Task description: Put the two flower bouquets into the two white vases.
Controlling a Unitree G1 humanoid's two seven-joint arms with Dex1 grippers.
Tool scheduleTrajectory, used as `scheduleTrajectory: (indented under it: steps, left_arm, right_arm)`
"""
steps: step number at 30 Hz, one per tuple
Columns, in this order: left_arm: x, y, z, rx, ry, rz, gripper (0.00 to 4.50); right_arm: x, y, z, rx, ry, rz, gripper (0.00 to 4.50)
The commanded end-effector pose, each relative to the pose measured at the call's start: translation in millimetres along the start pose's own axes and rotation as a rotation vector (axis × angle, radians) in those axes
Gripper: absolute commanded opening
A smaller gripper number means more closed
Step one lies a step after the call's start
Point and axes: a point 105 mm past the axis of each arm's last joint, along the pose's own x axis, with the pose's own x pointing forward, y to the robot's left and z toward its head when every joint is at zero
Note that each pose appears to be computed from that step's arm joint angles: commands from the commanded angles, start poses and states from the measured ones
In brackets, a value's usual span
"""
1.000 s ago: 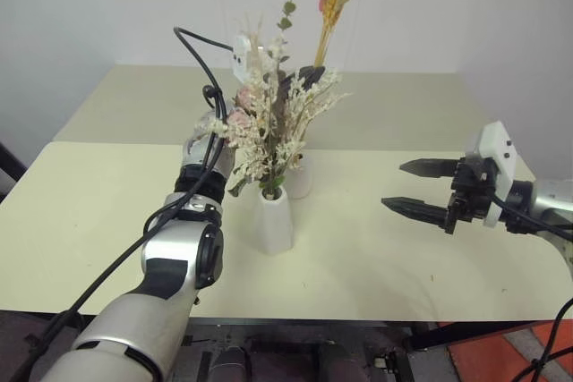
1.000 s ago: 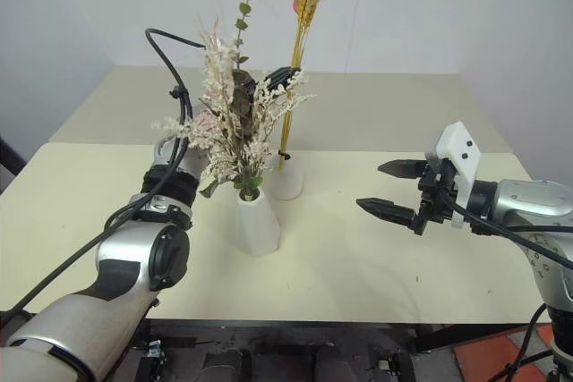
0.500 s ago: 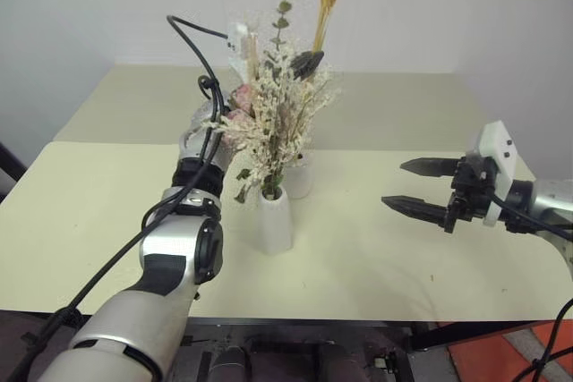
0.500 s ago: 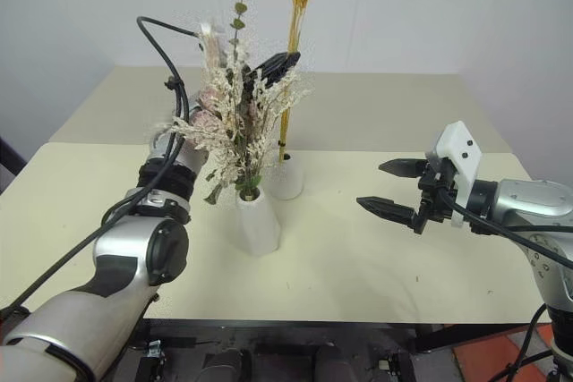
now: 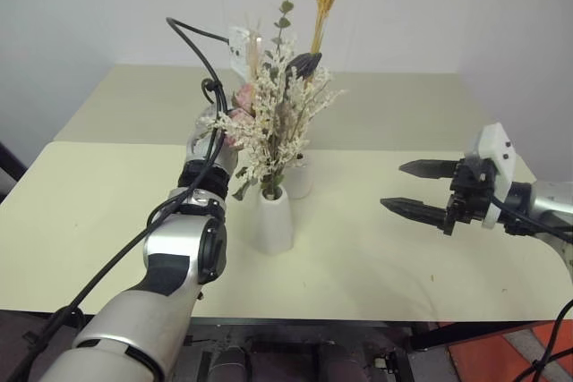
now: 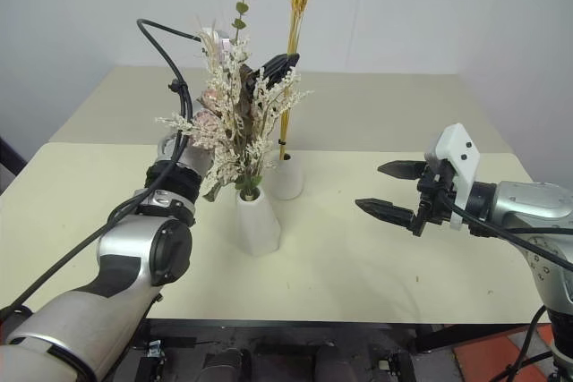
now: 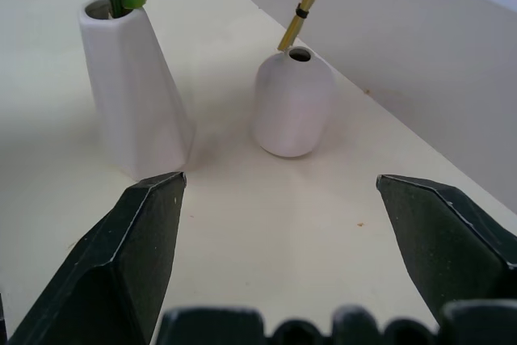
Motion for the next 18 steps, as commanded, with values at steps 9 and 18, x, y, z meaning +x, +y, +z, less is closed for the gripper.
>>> scheduleTrajectory:
  steps: [9, 18]
  left_arm:
    - [13.9, -6.2, 18.7, 0.034, -0.057, -0.021, 0.02]
    - [10.0, -3.0, -0.2, 0.078, -0.017, 0.021, 0.02]
  right_arm:
    - [-7.6, 1.3, 12.4, -0.030, -0.029, -0.031, 4.50]
    - [-8.9, 1.3, 13.9, -0.032, -0.030, -0.038, 4.50]
